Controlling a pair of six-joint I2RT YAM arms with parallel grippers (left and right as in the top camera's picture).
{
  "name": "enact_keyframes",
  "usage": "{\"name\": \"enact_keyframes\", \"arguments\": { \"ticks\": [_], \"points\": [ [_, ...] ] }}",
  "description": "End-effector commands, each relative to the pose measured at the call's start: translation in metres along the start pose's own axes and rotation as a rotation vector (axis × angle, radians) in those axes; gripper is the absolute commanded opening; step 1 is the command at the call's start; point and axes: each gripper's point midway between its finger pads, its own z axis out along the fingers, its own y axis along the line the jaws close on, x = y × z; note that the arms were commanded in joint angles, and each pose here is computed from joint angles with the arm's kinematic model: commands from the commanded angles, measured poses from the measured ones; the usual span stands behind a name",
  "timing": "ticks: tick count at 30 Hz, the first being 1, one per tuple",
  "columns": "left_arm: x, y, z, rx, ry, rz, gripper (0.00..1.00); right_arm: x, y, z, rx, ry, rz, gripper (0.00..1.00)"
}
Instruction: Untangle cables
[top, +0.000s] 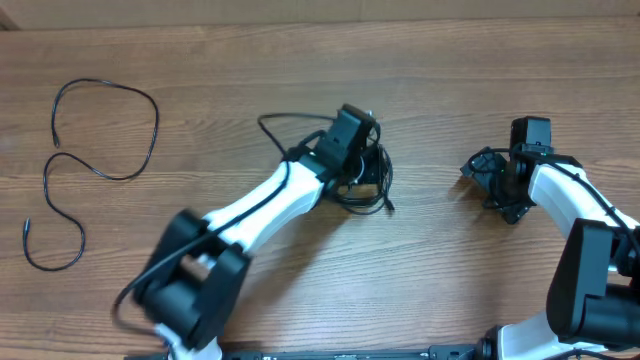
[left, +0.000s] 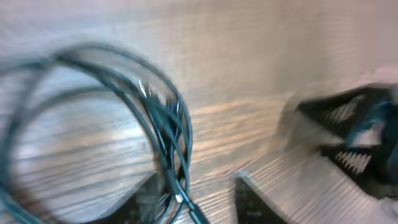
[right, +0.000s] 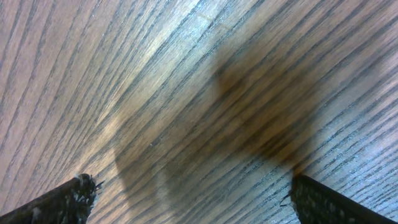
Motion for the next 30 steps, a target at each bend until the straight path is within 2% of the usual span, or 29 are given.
{"name": "enact_keyframes", "arguments": {
  "ticks": [1, 2, 4, 10, 13, 15, 16, 27, 30],
  "points": [
    [-0.039, 0.011, -0.040, -0.142, -0.170, 0.071, 0.67, -0.004, 0.003, -0.006, -0.013, -0.019, -0.004, 1.00],
    [-0.040, 0.019, -0.043, -0.187, -0.182, 0.068, 0.77, -0.004, 0.003, -0.006, -0.013, -0.019, -0.004, 1.00],
    [-0.038, 0.036, -0.046, -0.273, -0.185, 0.065, 0.81, -0.004, 0.003, -0.006, -0.013, -0.019, -0.004, 1.00],
    [-0.031, 0.073, -0.051, -0.462, -0.181, 0.067, 0.83, -0.004, 0.003, -0.006, -0.013, -0.019, -0.004, 1.00],
    [-0.027, 0.085, -0.044, -0.510, -0.169, 0.071, 0.89, -0.004, 0.003, -0.006, -0.013, -0.019, -0.004, 1.00],
    [-0.022, 0.092, -0.035, -0.528, -0.146, 0.071, 0.99, -0.004, 0.003, -0.006, -0.013, -0.019, -0.004, 1.00],
    [-0.018, 0.096, -0.029, -0.537, -0.131, 0.072, 1.00, -0.004, 0.003, -0.006, -0.013, -0.019, -0.004, 1.00],
    [0.005, 0.133, 0.023, -0.600, -0.047, 0.066, 1.00, -0.004, 0.003, -0.006, -0.013, -0.019, -0.004, 1.00],
    [0.005, 0.135, 0.028, -0.598, -0.048, 0.065, 0.96, -0.004, 0.003, -0.006, -0.013, -0.019, -0.004, 1.00]
  ]
}}
